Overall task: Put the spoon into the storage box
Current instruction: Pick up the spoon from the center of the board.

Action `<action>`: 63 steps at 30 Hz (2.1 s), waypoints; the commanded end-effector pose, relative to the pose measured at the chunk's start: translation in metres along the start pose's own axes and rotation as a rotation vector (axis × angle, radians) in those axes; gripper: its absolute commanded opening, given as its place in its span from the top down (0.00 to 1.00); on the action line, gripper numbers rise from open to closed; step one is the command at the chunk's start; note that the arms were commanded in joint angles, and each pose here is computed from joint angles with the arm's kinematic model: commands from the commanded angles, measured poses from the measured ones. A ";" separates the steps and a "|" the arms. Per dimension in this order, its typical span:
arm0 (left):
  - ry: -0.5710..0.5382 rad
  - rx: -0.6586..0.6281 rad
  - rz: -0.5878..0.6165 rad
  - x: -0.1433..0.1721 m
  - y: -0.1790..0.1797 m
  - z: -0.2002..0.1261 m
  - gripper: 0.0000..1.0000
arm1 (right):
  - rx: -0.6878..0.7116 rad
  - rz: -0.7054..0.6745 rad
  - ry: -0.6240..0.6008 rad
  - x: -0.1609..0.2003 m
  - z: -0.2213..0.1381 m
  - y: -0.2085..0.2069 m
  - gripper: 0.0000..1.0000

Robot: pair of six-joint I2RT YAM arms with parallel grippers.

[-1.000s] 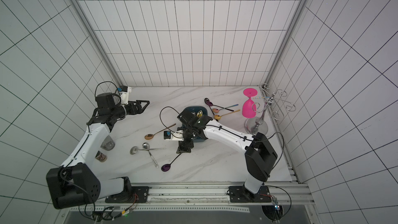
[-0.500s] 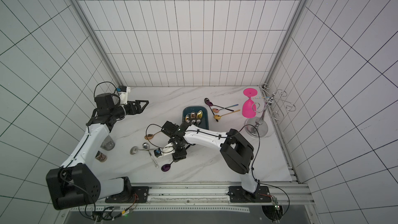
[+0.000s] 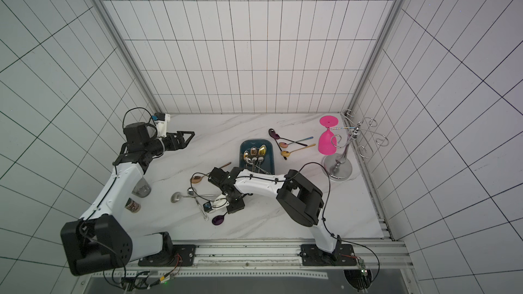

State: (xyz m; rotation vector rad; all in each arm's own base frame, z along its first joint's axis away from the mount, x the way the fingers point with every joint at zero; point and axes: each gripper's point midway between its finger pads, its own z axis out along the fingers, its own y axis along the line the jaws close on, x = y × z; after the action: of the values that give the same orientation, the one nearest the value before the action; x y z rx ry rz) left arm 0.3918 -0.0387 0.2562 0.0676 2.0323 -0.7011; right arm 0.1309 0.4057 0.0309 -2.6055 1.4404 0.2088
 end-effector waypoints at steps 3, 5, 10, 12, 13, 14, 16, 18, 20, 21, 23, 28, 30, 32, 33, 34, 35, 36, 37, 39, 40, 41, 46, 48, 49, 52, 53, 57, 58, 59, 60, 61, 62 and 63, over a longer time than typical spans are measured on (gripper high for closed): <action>-0.033 -0.003 0.014 -0.007 -0.001 -0.004 0.01 | 0.008 0.017 0.012 -0.002 0.009 -0.002 0.60; -0.033 0.001 0.012 -0.006 -0.001 -0.004 0.01 | -0.004 0.028 0.024 0.000 0.013 0.001 0.62; -0.037 -0.007 0.013 -0.008 0.000 -0.005 0.01 | -0.021 0.045 0.039 0.006 0.021 0.007 0.66; -0.038 -0.003 0.013 -0.008 -0.001 -0.006 0.01 | -0.024 0.046 0.055 0.010 0.024 0.007 0.67; -0.034 -0.005 0.009 -0.008 0.000 -0.006 0.01 | -0.023 0.045 0.067 0.012 0.025 0.008 0.67; -0.036 -0.006 0.009 -0.009 -0.001 -0.006 0.01 | -0.022 0.044 0.075 0.014 0.026 0.008 0.68; -0.039 -0.007 0.012 -0.010 -0.001 -0.007 0.01 | -0.025 0.050 0.076 0.015 0.027 0.009 0.69; -0.041 -0.005 0.012 -0.009 -0.001 -0.007 0.01 | -0.025 0.058 0.084 0.018 0.029 0.010 0.70; -0.038 -0.006 0.008 -0.010 -0.001 -0.007 0.01 | -0.023 0.060 0.107 0.024 0.028 0.010 0.73; -0.040 -0.008 0.009 -0.011 0.000 -0.008 0.01 | -0.017 0.057 0.112 0.025 0.027 0.009 0.75; -0.043 -0.011 0.010 -0.010 0.000 -0.008 0.01 | -0.014 0.060 0.110 0.027 0.026 0.011 0.78; -0.044 -0.011 0.003 -0.011 0.001 -0.009 0.01 | -0.008 0.068 0.141 0.036 0.023 0.010 0.90; -0.046 -0.014 0.004 -0.011 0.001 -0.009 0.01 | -0.010 0.069 0.140 0.037 0.022 0.013 0.91; -0.046 -0.007 0.002 -0.010 0.001 -0.008 0.01 | -0.010 0.075 0.145 0.040 0.022 0.014 0.93; -0.046 -0.008 0.000 -0.010 0.001 -0.009 0.01 | -0.012 0.081 0.156 0.042 0.021 0.014 0.97; -0.045 -0.009 -0.001 -0.011 0.001 -0.009 0.01 | -0.017 0.082 0.165 0.044 0.020 0.015 1.00; -0.046 -0.012 -0.002 -0.011 0.002 -0.009 0.01 | -0.019 0.086 0.174 0.046 0.019 0.016 1.00; -0.047 -0.015 0.000 -0.011 0.002 -0.010 0.01 | -0.021 0.091 0.177 0.048 0.018 0.017 1.00; -0.049 -0.014 0.002 -0.011 0.002 -0.009 0.01 | -0.018 0.092 0.173 0.048 0.017 0.017 1.00; -0.049 -0.010 0.002 -0.010 0.002 -0.008 0.01 | -0.005 0.104 0.172 0.048 0.014 0.015 1.00; -0.048 -0.012 0.000 -0.011 0.003 -0.009 0.01 | 0.007 0.119 0.174 0.049 0.011 0.012 1.00; -0.047 -0.013 -0.001 -0.012 0.002 -0.009 0.01 | 0.012 0.139 0.176 0.049 0.006 0.009 1.00; -0.050 -0.021 0.000 -0.011 0.005 -0.009 0.01 | 0.039 0.177 0.165 0.050 -0.012 0.002 1.00; -0.051 -0.022 -0.002 -0.013 0.004 -0.011 0.01 | 0.060 0.208 0.152 0.049 -0.022 -0.003 1.00; -0.053 -0.026 -0.002 -0.014 0.005 -0.011 0.01 | 0.070 0.223 0.141 0.048 -0.027 -0.006 1.00; -0.056 -0.036 -0.002 -0.013 0.008 -0.012 0.01 | 0.107 0.246 0.113 0.045 -0.040 -0.011 1.00; -0.053 -0.040 -0.005 -0.012 0.009 -0.011 0.01 | 0.122 0.262 0.102 0.045 -0.046 -0.014 1.00; -0.052 -0.068 -0.012 -0.012 0.014 -0.013 0.01 | 0.208 0.399 0.036 0.043 -0.070 -0.036 1.00; -0.051 -0.072 -0.014 -0.011 0.016 -0.012 0.01 | 0.227 0.440 0.018 0.044 -0.076 -0.041 1.00; -0.049 -0.073 -0.016 -0.010 0.017 -0.011 0.01 | 0.249 0.487 -0.003 0.045 -0.083 -0.048 1.00; -0.049 -0.075 -0.021 -0.011 0.017 -0.011 0.01 | 0.273 0.545 -0.022 0.047 -0.090 -0.055 1.00; -0.048 -0.078 -0.026 -0.011 0.018 -0.011 0.01 | 0.295 0.598 -0.036 0.050 -0.097 -0.062 1.00; -0.048 -0.079 -0.029 -0.011 0.019 -0.012 0.01 | 0.320 0.660 -0.053 0.053 -0.105 -0.071 1.00; -0.048 -0.081 -0.030 -0.011 0.019 -0.012 0.01 | 0.339 0.715 -0.074 0.056 -0.112 -0.078 1.00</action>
State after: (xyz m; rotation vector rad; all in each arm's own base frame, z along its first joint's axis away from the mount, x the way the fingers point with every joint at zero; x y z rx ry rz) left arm 0.3952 -0.0194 0.2540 -0.0147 2.0350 -0.6581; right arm 0.2015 0.3723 0.0975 -2.0300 1.9743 0.0785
